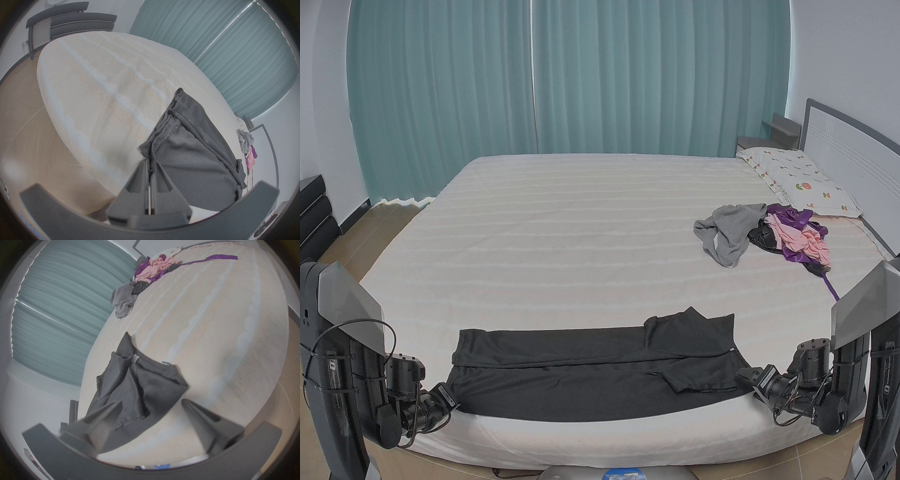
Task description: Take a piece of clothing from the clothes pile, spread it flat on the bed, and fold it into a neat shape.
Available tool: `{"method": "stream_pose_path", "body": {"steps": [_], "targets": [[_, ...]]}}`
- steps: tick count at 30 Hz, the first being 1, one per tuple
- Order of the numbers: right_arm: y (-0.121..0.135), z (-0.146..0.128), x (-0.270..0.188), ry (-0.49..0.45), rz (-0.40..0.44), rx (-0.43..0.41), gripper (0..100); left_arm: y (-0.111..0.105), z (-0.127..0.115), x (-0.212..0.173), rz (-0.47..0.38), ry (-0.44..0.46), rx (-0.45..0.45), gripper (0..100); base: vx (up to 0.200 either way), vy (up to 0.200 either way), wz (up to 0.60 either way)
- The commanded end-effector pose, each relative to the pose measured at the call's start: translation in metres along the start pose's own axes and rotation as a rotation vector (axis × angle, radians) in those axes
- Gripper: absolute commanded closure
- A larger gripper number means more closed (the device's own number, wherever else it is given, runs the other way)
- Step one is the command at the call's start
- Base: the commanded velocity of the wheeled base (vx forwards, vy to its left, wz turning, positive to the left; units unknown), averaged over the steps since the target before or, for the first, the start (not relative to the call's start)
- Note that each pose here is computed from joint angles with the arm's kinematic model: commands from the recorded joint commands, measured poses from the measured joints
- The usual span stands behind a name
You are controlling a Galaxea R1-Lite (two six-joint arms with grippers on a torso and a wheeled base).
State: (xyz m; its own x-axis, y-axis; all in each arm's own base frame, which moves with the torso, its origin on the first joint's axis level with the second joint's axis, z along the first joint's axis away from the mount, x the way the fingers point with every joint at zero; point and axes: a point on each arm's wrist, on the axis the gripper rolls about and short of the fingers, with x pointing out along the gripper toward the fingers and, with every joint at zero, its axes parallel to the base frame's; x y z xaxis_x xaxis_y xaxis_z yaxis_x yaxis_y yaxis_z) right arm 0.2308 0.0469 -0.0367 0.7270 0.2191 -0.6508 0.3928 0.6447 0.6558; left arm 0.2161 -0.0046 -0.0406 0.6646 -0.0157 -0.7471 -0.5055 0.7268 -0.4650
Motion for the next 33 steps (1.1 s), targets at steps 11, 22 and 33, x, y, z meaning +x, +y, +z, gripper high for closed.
{"method": "stream_pose_path", "body": {"steps": [11,22,33], "targets": [[0.002,0.000,-0.003,-0.047,-0.017,-0.012,100,0.000,0.001,0.000,0.000,-0.006,-0.006,100,0.000,0.000,0.00],[0.005,0.002,-0.021,-0.061,-0.006,-0.030,100,-0.004,0.013,-0.005,-0.033,-0.062,-0.016,100,0.000,0.000,0.00],[0.005,-0.001,-0.031,-0.041,-0.024,-0.094,100,-0.006,0.018,-0.010,-0.047,-0.091,-0.010,100,0.000,0.000,0.00]]}}
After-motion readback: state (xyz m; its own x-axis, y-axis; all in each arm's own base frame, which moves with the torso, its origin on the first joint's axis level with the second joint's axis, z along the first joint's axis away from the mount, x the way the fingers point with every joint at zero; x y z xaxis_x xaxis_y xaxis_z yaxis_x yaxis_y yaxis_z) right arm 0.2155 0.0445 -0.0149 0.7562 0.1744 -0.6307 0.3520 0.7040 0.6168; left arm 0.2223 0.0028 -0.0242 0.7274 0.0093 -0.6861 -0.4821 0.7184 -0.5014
